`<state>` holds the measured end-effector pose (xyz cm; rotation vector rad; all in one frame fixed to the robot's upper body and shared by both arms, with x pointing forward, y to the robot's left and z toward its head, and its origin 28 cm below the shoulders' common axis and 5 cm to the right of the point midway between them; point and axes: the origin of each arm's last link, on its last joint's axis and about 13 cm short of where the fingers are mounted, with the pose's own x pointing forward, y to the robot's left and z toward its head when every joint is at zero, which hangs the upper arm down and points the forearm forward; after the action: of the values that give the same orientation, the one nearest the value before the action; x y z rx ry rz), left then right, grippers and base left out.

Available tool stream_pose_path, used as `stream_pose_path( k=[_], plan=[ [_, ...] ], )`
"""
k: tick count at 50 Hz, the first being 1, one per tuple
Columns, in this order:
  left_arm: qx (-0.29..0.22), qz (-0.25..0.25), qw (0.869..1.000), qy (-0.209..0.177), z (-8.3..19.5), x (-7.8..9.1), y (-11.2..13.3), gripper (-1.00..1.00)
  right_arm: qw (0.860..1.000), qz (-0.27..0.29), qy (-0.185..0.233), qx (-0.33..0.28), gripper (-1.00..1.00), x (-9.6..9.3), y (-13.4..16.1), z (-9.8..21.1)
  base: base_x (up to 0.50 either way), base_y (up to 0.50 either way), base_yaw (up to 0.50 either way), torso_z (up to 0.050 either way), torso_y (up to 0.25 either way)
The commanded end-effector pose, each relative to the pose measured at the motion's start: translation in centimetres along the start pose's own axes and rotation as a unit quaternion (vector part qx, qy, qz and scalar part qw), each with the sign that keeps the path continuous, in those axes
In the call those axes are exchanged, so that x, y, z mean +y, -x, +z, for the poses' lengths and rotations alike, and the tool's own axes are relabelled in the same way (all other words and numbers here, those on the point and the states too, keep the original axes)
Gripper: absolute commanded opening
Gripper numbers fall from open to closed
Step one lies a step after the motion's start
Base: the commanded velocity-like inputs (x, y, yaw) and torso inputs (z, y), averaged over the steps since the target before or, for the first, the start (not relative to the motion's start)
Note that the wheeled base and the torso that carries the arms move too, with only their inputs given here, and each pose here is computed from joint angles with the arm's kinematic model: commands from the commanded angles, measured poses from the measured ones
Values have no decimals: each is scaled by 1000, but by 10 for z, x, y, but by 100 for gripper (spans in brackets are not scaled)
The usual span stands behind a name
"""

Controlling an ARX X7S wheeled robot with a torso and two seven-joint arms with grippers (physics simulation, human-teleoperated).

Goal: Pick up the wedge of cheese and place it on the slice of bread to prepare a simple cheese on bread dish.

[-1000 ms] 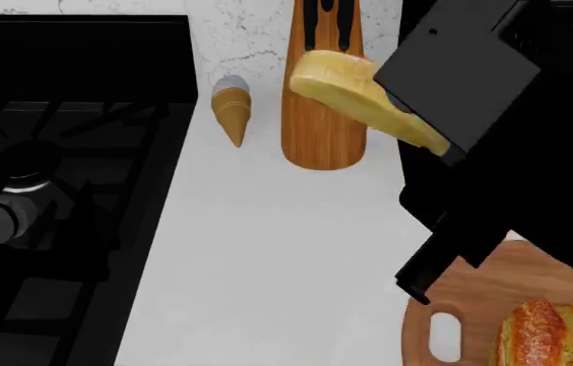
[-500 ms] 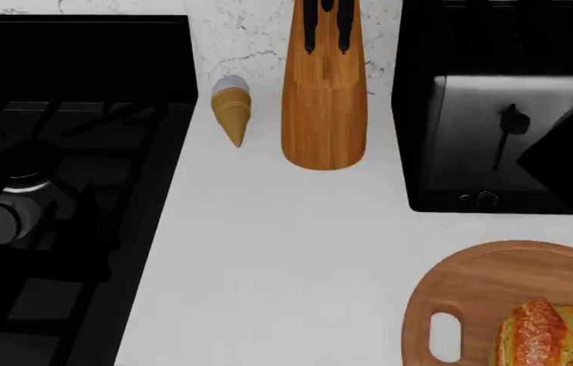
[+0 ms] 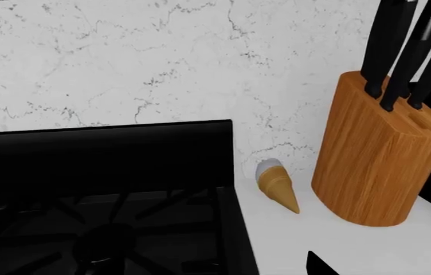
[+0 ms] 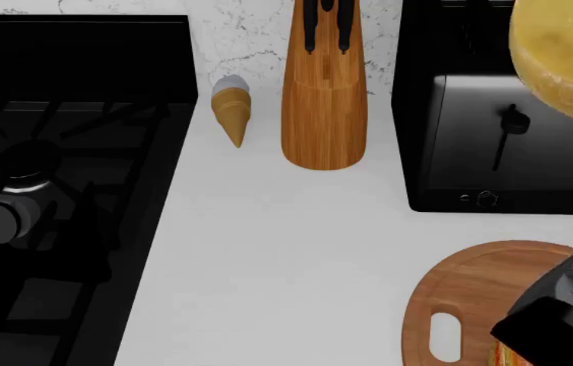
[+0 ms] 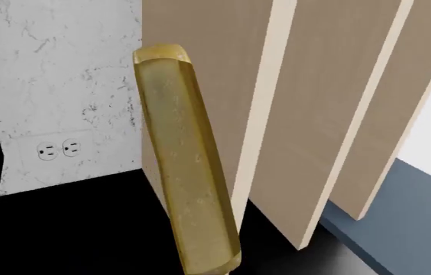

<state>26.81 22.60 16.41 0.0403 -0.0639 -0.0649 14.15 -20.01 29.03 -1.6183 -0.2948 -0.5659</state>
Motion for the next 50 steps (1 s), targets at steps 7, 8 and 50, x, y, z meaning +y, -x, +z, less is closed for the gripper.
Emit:
stream_pose_path(
  k=[7, 8, 50],
  plan=[
    [-1, -2, 1000, 0, 0, 0, 0, 100, 997, 18, 66, -24, -100, 27, 11, -13, 0, 0, 0, 0, 0],
    [-1, -2, 1000, 1, 0, 0, 0, 100, 998, 17, 57, -24, -100, 28, 11, -12, 0, 0, 0, 0, 0],
    [2, -2, 1000, -1, -1, 0, 0, 100, 994, 43, 97, 20, -100, 61, 13, -33, 0, 0, 0, 0, 0]
  ],
)
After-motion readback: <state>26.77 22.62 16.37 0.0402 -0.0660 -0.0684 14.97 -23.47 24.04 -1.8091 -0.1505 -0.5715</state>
